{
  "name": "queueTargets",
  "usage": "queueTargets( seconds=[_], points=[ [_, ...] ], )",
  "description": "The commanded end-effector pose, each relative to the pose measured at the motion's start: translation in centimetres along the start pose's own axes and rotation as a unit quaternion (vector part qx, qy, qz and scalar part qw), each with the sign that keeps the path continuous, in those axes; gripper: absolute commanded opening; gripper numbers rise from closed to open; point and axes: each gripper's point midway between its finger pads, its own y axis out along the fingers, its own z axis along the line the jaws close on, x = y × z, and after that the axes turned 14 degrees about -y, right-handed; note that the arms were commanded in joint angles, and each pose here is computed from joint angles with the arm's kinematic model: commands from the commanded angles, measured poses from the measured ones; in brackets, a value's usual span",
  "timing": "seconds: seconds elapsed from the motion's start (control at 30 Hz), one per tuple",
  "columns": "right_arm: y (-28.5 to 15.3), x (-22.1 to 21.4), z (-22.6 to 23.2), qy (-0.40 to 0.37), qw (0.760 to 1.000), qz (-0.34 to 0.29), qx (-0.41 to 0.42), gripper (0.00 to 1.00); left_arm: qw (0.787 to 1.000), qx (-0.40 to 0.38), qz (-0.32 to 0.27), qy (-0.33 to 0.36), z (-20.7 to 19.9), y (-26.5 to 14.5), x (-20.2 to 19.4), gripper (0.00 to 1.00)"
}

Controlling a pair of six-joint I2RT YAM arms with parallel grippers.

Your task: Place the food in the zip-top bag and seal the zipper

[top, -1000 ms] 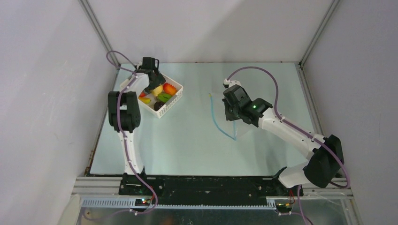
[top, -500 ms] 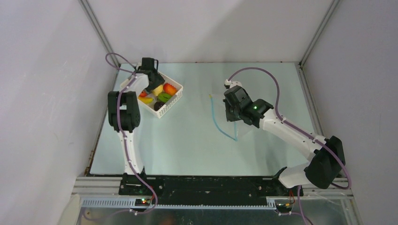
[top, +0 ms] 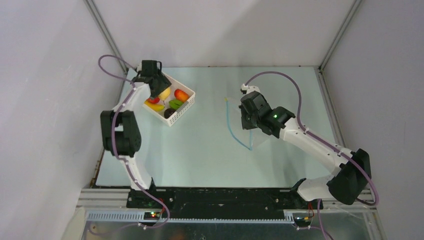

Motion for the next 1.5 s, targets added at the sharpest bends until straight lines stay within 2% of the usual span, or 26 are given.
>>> queueTargets(
  seconds=[0.0, 0.2, 0.3, 0.43, 0.57, 0.67, 0.77, 0.87, 0.93, 1.03, 1.13, 1.3, 1.47],
  points=[
    [-1.3, 1.0, 0.2, 0.015, 1.0, -0.025, 0.007, 0.0, 0.994, -0.1, -0.037, -0.024, -2.8, -7.2, 2.4, 0.48],
    [-2.1, 0.7, 1.2, 0.028, 0.999, -0.034, 0.032, 0.0, 0.981, -0.188, -0.016, -0.038, -2.5, -14.1, -1.8, 0.49],
    [-2.5, 0.4, 1.9, 0.036, 0.998, -0.035, 0.046, 0.0, 0.975, -0.223, 0.017, -0.012, -2.5, -17.2, -6.5, 0.49],
    [-3.2, 0.2, 2.3, 0.043, 0.997, -0.041, 0.053, 0.0, 0.946, -0.317, 0.053, 0.033, -3.7, -24.5, -11.6, 0.49],
    [-4.0, 0.3, 3.1, 0.052, 0.995, -0.049, 0.062, 0.0, 0.911, -0.403, 0.069, 0.045, -4.1, -31.1, -15.1, 0.49],
    [-4.6, 0.3, 4.1, 0.056, 0.995, -0.056, 0.068, 0.0, 0.896, -0.436, 0.072, 0.035, -4.1, -33.6, -16.0, 0.5],
    [-5.6, 0.4, 5.2, 0.054, 0.993, -0.068, 0.08, 0.0, 0.882, -0.459, 0.104, 0.03, -4.9, -35.3, -17.6, 0.5],
    [-6.1, 0.6, 5.8, 0.066, 0.991, -0.076, 0.084, 0.0, 0.851, -0.507, 0.132, 0.035, -6.7, -38.4, -19.5, 0.49],
    [-6.4, 0.8, 5.8, 0.078, 0.99, -0.082, 0.079, 0.0, 0.845, -0.515, 0.136, 0.046, -7.5, -39.5, -20.3, 0.49],
    [-6.7, 1.2, 5.2, 0.105, 0.988, -0.094, 0.06, 0.0, 0.851, -0.507, 0.132, 0.045, -8.4, -39.3, -21.3, 0.48],
    [-7.1, 1.8, 4.9, 0.125, 0.985, -0.105, 0.057, 0.0, 0.839, -0.523, 0.146, 0.033, -9.1, -40.1, -23.1, 0.47],
    [-7.3, 1.8, 5.5, 0.132, 0.983, -0.106, 0.067, 0.0, 0.841, -0.516, 0.158, 0.031, -10.2, -40.4, -24.9, 0.46],
    [-7.3, 1.2, 5.2, 0.147, 0.982, -0.107, 0.061, 0.0, 0.841, -0.517, 0.154, -0.027, -10.0, -40.7, -24.1, 0.46]
  ],
)
